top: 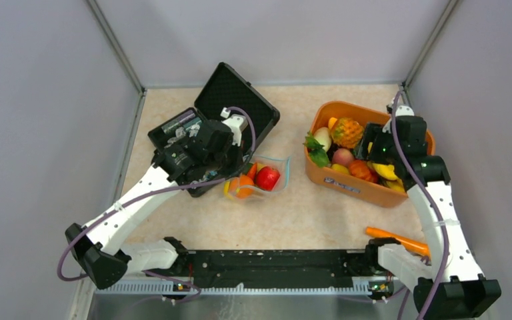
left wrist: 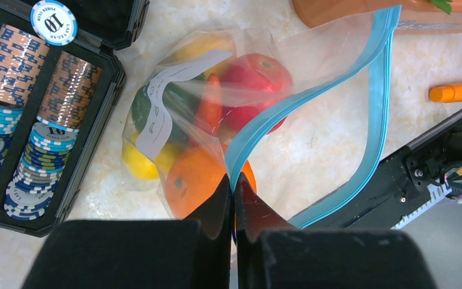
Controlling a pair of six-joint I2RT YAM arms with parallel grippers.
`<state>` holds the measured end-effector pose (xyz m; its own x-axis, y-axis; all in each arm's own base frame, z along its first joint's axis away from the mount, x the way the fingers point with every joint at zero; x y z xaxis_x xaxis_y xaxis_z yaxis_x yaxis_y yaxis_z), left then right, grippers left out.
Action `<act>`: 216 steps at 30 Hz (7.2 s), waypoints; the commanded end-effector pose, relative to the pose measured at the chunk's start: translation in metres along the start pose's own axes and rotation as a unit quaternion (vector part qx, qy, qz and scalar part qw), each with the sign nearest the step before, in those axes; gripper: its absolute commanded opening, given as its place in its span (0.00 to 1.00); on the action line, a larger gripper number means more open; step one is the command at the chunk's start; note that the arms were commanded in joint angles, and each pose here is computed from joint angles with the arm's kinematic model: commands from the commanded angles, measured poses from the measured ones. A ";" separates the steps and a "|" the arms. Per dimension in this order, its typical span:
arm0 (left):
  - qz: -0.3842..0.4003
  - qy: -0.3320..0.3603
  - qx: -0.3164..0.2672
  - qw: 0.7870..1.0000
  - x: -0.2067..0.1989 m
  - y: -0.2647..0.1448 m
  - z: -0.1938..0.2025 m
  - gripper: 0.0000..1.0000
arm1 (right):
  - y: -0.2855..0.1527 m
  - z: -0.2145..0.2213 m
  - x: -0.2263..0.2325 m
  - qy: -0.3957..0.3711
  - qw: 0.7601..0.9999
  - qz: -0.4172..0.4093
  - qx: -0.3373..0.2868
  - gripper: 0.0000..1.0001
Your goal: Place the food in the zip-top bag and seal the zipper
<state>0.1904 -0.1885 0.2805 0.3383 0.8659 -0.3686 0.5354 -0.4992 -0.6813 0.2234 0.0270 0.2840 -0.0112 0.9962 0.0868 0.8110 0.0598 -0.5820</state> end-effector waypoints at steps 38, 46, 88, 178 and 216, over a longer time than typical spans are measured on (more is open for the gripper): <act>0.012 0.015 -0.043 0.999 -0.005 0.002 -0.018 0.00 | 0.010 0.010 0.022 0.022 0.996 -0.086 -0.016 0.35; 0.014 0.012 -0.044 0.999 -0.005 0.001 -0.017 0.00 | 0.011 0.011 0.029 0.031 0.993 -0.114 -0.028 0.34; 0.039 0.008 -0.042 0.998 -0.011 0.003 -0.018 0.00 | -0.046 0.010 0.206 -0.125 0.860 -0.490 -0.063 0.22; 0.090 0.055 -0.198 0.974 -0.005 -0.064 -0.020 0.86 | 0.015 -0.011 0.191 -0.176 0.904 -0.386 0.045 0.00; 0.279 0.238 -0.384 0.847 0.036 -0.016 0.023 0.99 | 0.076 -0.032 0.172 -0.202 0.897 -0.387 0.066 0.00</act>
<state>0.1866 -0.1429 0.2572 0.7798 0.6163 -0.1097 0.6257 -0.7725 0.1085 0.2953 0.2012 0.2640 -0.7496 0.6120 0.2521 0.3690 0.7026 -0.6084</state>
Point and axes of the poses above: each gripper's point midway between its finger pads, its own y axis out along the fingers, its own x axis along the line the jaws close on, z = x × y, the point moved 7 cm from there along -y, back along the fingers, and after that the axes turned 8 degrees about -y, right-handed, at the moved point
